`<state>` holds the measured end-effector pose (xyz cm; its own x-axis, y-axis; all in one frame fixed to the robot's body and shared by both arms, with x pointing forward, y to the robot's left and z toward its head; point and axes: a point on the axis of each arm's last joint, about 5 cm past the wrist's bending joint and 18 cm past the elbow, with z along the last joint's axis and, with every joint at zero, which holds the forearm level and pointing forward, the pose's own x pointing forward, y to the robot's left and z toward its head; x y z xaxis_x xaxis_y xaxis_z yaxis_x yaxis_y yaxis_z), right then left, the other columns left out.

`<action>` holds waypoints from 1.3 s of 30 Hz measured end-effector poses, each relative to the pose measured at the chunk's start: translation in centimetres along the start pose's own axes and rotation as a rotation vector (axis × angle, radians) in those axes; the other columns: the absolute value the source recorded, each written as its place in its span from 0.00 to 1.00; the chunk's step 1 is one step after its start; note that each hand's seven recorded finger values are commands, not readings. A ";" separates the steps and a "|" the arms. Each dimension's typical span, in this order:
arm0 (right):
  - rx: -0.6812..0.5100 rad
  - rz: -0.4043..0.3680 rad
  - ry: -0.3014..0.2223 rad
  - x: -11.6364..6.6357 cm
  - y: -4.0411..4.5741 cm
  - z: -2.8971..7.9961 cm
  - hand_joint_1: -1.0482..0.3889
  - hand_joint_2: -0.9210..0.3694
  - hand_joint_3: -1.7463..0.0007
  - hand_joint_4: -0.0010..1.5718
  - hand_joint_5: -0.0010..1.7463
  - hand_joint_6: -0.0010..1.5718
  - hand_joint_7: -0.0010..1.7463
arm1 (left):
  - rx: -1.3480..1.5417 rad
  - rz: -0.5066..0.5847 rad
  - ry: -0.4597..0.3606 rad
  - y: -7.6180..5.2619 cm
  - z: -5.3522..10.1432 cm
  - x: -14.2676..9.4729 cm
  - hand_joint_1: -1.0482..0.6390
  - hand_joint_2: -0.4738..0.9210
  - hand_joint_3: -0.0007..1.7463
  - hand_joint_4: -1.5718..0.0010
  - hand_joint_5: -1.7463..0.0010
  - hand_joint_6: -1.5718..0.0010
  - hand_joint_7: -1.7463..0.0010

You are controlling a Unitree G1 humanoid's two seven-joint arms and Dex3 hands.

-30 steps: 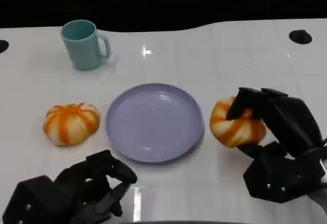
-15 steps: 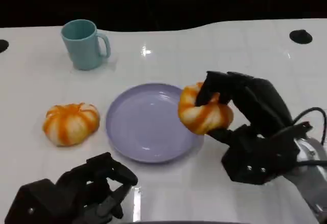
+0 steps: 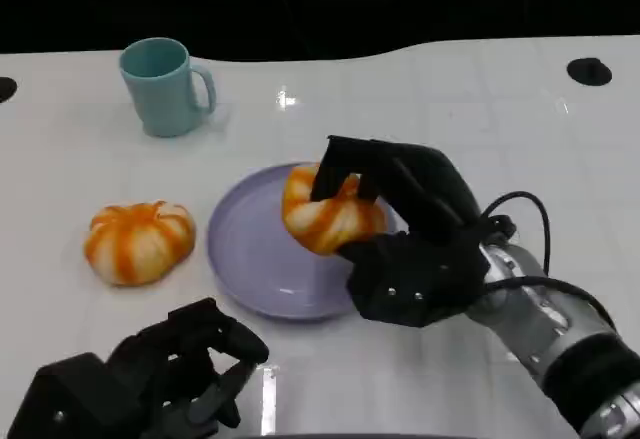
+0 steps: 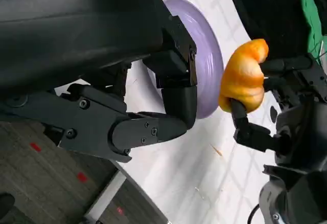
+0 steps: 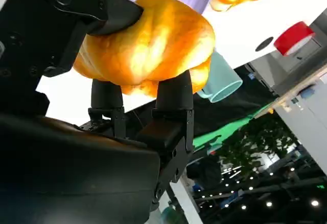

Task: Grasp the bread from the table and place it into the plate.

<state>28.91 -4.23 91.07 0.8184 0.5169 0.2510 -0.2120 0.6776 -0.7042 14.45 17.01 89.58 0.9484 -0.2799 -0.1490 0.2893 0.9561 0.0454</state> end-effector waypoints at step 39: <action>0.161 0.230 0.019 -5.3 -4.35 -0.6 0.41 0.00 0.88 0.19 0.20 0.24 0.05 | -0.004 -0.015 -0.010 -0.7 -0.1 0.3 0.38 1.00 0.27 0.60 0.00 0.63 0.22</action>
<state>25.84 -10.20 92.42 0.7485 0.6578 0.0836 -0.4743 0.6192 -0.6258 14.50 16.24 89.46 0.9453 -0.2946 -0.1402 0.3026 0.9523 0.0396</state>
